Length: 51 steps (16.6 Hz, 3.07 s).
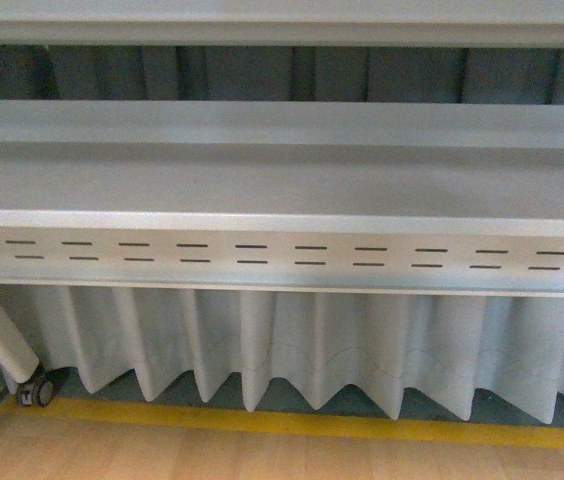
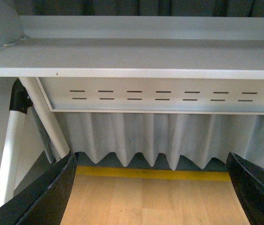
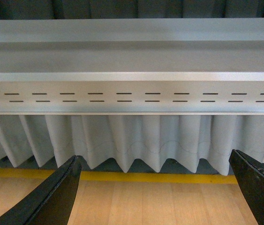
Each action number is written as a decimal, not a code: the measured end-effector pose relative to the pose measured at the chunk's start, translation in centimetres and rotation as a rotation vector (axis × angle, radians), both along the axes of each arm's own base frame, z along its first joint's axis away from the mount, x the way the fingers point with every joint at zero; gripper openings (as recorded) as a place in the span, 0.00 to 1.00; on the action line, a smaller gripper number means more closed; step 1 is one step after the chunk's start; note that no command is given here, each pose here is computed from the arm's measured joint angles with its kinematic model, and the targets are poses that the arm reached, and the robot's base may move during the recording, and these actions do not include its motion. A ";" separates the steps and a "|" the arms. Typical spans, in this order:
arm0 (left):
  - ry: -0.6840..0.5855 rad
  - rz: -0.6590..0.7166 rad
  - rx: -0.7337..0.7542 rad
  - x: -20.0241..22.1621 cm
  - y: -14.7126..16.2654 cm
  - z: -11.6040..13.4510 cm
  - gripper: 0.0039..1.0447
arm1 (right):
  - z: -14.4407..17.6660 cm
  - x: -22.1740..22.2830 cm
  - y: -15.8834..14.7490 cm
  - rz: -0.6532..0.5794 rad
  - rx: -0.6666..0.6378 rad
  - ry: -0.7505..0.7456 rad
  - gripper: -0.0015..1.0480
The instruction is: Wind up and store yellow beetle toy
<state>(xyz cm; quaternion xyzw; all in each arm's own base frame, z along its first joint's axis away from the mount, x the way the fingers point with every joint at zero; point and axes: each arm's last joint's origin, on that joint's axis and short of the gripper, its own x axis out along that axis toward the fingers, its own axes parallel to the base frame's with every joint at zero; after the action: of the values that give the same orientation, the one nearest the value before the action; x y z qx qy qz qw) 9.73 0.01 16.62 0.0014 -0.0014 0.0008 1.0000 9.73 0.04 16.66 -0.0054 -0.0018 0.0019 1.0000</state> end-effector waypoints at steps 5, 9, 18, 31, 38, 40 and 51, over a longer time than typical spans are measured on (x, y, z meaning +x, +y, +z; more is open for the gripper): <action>0.000 0.000 0.000 0.0 0.0 0.0 0.94 | 0.0 0.0 0.0 0.000 0.000 0.000 0.94; 0.000 0.000 0.000 0.0 0.0 0.0 0.94 | 0.0 0.0 0.0 0.000 0.000 0.000 0.94; 0.000 0.000 0.000 0.0 0.0 0.0 0.94 | 0.0 0.0 0.0 0.000 0.000 0.000 0.94; 0.000 0.000 0.000 0.0 0.0 0.0 0.94 | 0.0 0.0 0.0 0.000 0.000 0.000 0.94; 0.002 0.000 0.000 0.0 0.0 0.0 0.94 | 0.0 0.0 0.0 0.000 0.000 0.002 0.94; 0.003 -0.001 0.000 0.0 0.0 0.0 0.94 | 0.0 0.0 0.0 0.000 0.000 0.002 0.94; 0.000 -0.001 0.000 0.0 0.0 0.0 0.94 | 0.0 0.0 0.0 0.000 0.000 0.002 0.94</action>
<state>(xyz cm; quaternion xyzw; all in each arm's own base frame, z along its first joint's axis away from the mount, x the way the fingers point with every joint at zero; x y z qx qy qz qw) 9.73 0.01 16.62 0.0014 -0.0012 0.0004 1.0000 9.73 0.04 16.64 -0.0052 -0.0011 0.0019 1.0000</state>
